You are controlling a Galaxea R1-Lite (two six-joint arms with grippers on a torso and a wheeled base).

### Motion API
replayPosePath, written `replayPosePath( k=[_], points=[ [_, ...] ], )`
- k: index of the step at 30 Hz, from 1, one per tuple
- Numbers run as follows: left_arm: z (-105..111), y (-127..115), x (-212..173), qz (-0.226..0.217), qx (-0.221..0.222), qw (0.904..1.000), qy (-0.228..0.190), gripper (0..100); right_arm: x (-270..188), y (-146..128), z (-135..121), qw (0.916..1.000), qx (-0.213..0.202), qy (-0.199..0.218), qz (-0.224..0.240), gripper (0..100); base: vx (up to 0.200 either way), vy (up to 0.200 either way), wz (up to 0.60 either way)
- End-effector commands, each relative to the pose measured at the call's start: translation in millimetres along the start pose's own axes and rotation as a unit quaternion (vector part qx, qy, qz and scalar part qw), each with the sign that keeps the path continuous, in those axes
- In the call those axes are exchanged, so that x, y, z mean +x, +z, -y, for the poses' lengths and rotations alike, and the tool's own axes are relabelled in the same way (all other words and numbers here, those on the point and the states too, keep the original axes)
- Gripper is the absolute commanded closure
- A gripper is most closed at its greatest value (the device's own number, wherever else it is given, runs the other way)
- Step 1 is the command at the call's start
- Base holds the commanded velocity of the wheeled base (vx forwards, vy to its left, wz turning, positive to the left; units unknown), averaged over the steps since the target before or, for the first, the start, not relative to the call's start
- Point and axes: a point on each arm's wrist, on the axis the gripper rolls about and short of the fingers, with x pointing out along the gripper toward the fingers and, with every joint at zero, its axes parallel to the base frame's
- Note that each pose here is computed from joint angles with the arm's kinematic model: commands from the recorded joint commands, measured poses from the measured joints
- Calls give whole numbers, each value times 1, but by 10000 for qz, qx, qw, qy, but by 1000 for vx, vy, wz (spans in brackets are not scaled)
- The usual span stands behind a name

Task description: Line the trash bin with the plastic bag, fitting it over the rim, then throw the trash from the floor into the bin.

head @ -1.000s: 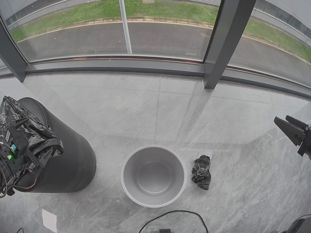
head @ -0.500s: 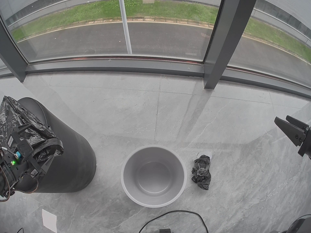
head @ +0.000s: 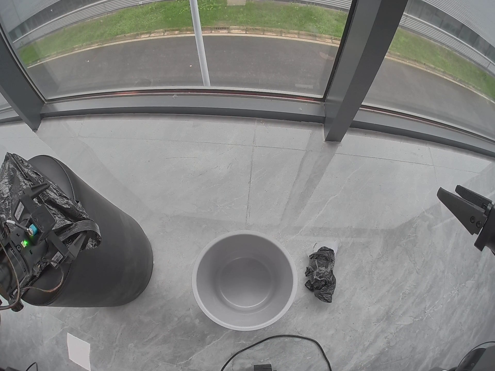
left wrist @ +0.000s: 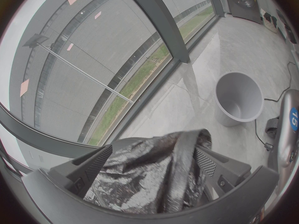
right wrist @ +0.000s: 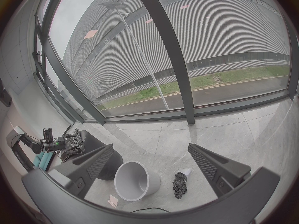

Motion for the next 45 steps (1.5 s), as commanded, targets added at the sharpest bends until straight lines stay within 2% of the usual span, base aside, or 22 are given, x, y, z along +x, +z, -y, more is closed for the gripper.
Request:
replayPosePath(
  k=[1,13,36,37,45],
  points=[
    [3,-1,14,-41,10,10000,-39,0,-1,0,0,10000,8,11,17,0,0,0,0],
    [6,-3,20,-213,62,9998,12,0,-1,1,0,10000,7,13,25,0,0,0,0],
    [1,0,27,-217,-14,9996,188,0,-3,0,0,10000,5,26,45,0,0,0,0],
    [1,0,28,-189,-11,9996,224,100,-3,0,0,10000,5,26,45,0,0,0,0],
    [2,-1,29,-158,-50,9995,278,100,-5,1,-1,10000,3,51,78,0,0,0,0]
  ],
)
